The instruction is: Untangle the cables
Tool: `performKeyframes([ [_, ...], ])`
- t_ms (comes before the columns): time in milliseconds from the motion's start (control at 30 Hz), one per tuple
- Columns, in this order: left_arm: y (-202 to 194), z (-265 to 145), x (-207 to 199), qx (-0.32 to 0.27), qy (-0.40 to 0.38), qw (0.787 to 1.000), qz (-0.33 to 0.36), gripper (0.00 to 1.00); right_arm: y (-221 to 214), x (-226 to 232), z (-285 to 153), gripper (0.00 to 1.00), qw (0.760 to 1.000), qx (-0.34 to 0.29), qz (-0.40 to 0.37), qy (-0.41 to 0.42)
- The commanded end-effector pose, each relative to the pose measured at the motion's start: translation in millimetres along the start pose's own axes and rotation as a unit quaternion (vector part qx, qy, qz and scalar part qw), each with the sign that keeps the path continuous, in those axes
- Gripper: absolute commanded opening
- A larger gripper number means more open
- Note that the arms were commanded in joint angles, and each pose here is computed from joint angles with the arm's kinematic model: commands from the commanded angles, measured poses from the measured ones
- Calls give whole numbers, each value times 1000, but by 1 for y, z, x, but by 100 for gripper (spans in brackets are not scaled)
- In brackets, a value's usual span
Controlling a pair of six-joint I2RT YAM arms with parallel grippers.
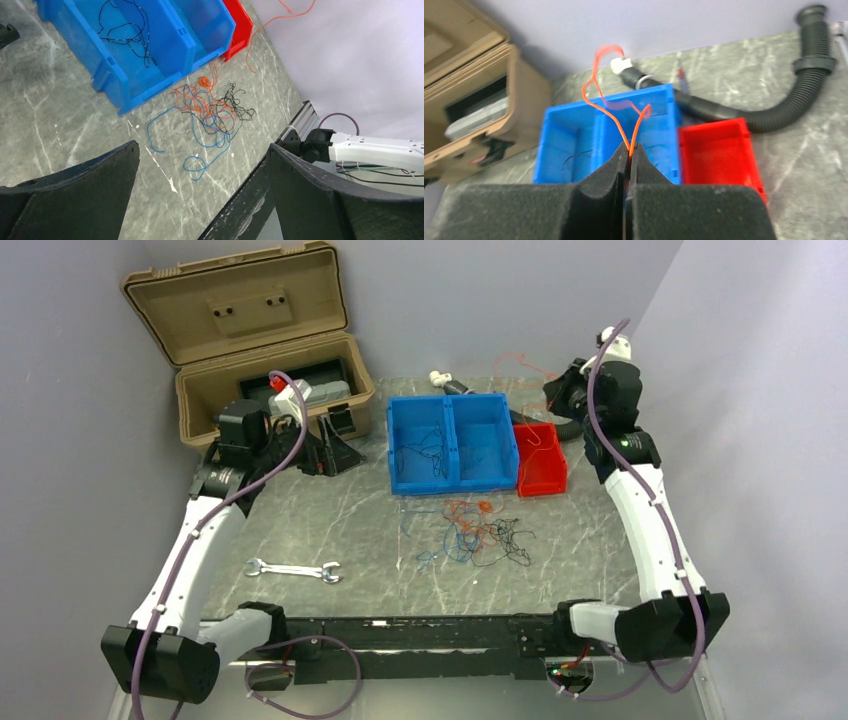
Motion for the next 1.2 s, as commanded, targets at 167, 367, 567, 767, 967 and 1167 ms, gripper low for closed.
performKeyframes([
  [167,2,-9,-10,-12,-20,999,40,99,27,-45,47,0,994,-102,-18,-45],
  [367,-1,-12,-10,-11,-12,999,50,99,26,-58,76,0,988,-139,-70,-13],
  [567,-2,-10,-8,-8,-15,999,51,99,-23,-73,74,0,980,-180,-83,-26],
  [767,0,-6,-5,-4,-19,999,51,99,-87,-81,57,0,987,-149,-49,-34],
  [967,0,-1,-3,0,-26,999,47,98,-135,-88,34,0,992,-105,17,-70],
  [1167,-2,0,-2,2,-25,998,49,97,-162,-107,31,0,982,-18,69,-174],
])
Point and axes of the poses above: each gripper's point midway between its finger pads, its own z axis out along the fingers, its own x axis along the line the jaws close on, y = z × x, the point moved 7 cm from there along -z, back along the fingers, and after that the axes turned 7 degrees about -z, right-handed, at the moved point
